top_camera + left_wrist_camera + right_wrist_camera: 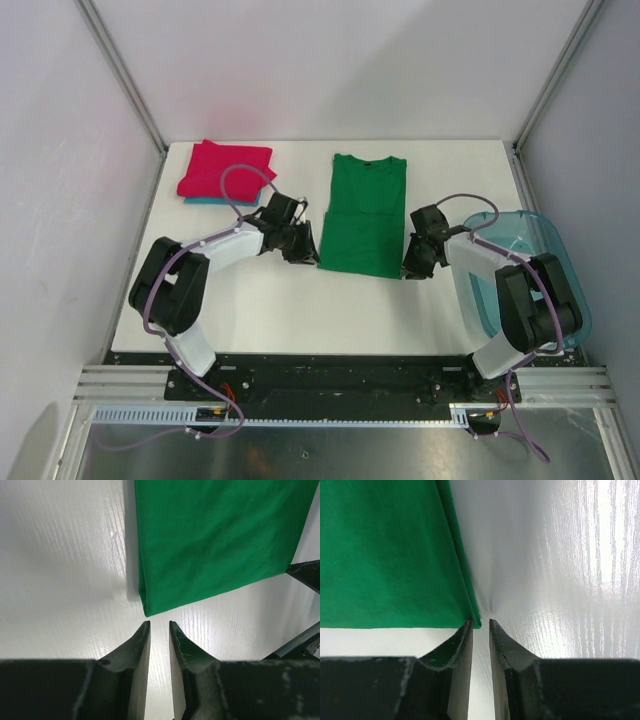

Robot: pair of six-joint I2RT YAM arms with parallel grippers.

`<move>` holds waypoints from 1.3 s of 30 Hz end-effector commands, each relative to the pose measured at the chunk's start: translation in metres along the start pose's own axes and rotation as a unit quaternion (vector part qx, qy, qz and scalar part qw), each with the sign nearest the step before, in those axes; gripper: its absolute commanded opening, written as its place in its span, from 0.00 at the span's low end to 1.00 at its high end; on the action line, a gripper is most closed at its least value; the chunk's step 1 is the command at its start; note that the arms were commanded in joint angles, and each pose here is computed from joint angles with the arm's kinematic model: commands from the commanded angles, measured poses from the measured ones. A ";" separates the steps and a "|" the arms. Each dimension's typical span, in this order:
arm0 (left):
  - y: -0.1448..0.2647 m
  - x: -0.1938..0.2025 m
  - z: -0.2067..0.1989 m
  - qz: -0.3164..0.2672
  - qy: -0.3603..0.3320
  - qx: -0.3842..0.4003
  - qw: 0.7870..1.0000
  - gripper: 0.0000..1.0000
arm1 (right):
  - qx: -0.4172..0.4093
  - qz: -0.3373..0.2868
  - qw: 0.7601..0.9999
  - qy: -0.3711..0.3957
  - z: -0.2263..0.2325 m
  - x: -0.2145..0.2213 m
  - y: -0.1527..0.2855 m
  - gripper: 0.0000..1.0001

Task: Fold and stack the t-shirts
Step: Grab one side of the 2/3 rectangular tshirt with both arms

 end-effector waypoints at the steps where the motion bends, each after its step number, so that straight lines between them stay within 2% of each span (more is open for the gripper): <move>1: 0.011 -0.006 -0.011 -0.023 -0.009 0.024 0.999 0.26 | -0.025 -0.039 0.999 -0.005 0.011 -0.009 0.012 0.24; 7: 0.008 -0.005 -0.009 -0.020 -0.006 0.022 1.000 0.25 | -0.024 -0.040 0.999 0.000 0.016 -0.004 0.012 0.25; 17: 0.008 -0.002 -0.007 -0.020 -0.007 0.019 1.000 0.25 | 0.042 -0.044 0.998 0.014 0.004 0.003 -0.005 0.25; 28: 0.008 -0.002 -0.006 -0.021 -0.005 0.015 1.000 0.27 | 0.050 -0.020 0.998 0.020 0.000 0.015 -0.022 0.25; 31: 0.005 0.000 -0.006 -0.016 -0.006 0.016 1.000 0.29 | 0.053 -0.021 0.998 0.021 -0.001 0.016 -0.023 0.21; 35: 0.001 0.001 -0.006 -0.012 -0.007 0.016 1.000 0.34 | 0.057 -0.021 0.998 0.021 -0.003 0.016 -0.022 0.09; 39: -0.006 0.003 -0.006 -0.005 -0.007 0.013 1.000 0.37 | 0.056 -0.019 0.998 0.021 -0.003 0.017 -0.022 0.02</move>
Point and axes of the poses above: each gripper's point midway between its finger pads, its own y axis back along the fingers, its own z axis along the line the jaws close on, x = y × z, the point moved 6 cm from there along y, back along the fingers
